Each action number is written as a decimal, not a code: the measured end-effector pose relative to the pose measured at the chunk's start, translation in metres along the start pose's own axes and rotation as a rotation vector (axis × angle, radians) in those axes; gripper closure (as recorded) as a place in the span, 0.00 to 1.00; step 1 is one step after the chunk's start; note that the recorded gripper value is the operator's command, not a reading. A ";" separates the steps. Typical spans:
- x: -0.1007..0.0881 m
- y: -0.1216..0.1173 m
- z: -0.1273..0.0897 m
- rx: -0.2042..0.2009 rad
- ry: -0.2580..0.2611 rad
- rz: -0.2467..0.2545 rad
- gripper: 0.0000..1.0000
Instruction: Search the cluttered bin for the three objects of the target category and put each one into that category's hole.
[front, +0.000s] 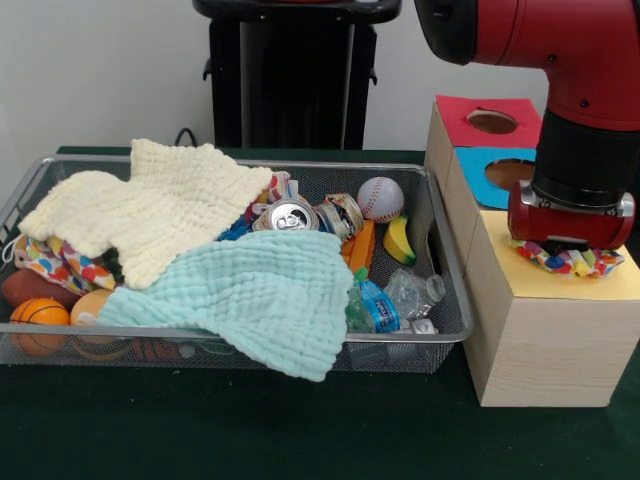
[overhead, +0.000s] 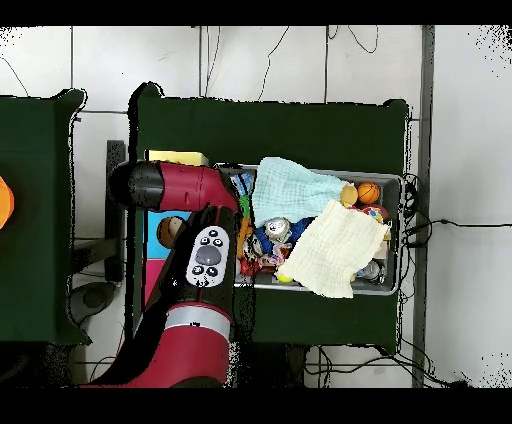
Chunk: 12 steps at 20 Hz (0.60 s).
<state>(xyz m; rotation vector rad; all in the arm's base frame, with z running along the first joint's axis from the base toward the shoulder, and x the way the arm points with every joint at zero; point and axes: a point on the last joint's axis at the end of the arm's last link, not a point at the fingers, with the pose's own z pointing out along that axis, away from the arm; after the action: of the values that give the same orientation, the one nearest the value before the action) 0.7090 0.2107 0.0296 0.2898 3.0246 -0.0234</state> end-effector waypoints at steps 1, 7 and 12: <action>0.000 0.000 0.000 0.000 0.000 0.000 1.00; 0.000 0.000 0.000 -0.001 0.000 0.001 1.00; 0.001 0.001 0.000 0.003 -0.001 -0.001 1.00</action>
<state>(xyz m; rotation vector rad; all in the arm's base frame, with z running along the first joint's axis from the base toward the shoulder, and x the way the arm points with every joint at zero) 0.7082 0.2123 0.0299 0.2884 3.0237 -0.0287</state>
